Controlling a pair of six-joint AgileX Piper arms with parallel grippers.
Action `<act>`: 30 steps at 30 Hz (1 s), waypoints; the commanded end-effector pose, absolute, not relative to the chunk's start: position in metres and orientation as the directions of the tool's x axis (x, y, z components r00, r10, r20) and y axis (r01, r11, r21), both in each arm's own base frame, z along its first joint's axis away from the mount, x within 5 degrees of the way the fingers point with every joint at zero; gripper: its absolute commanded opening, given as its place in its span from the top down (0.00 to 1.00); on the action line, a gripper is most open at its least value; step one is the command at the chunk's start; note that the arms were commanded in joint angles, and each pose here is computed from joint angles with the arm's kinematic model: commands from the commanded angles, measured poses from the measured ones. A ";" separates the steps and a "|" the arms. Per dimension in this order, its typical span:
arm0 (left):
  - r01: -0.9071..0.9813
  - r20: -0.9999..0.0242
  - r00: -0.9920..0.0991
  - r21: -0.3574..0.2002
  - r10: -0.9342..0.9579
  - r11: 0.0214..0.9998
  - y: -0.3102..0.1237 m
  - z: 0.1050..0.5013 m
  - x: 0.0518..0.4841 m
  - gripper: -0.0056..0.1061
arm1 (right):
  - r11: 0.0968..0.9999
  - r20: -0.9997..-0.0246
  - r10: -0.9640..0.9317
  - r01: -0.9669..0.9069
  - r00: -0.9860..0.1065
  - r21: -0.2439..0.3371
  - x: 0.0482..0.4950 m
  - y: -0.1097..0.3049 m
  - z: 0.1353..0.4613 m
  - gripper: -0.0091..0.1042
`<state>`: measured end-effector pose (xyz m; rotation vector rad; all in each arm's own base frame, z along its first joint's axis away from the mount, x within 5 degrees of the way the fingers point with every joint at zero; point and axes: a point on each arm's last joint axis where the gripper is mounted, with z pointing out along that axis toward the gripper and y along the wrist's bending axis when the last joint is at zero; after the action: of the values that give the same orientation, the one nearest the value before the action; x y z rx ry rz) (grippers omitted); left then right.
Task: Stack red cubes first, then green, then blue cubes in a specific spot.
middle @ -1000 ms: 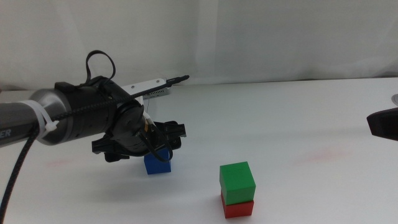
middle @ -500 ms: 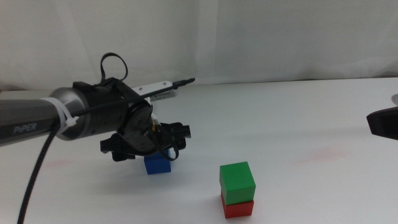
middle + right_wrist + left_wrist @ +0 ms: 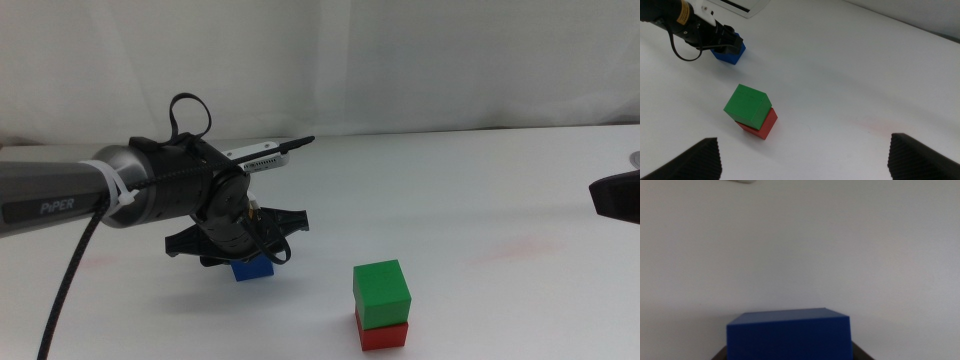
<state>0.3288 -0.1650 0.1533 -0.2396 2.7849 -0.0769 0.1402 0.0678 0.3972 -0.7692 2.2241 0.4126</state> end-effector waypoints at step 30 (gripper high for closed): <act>-0.049 -0.429 -0.895 -0.183 -0.124 0.982 -0.287 0.314 0.228 0.98 | 0.765 -0.736 -0.400 -0.641 -0.545 0.059 0.140 0.068 0.397 0.14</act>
<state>0.2346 -0.2824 0.3103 -0.0389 2.6972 -0.2108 0.1403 0.0678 0.3973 -0.7682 2.2226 0.4121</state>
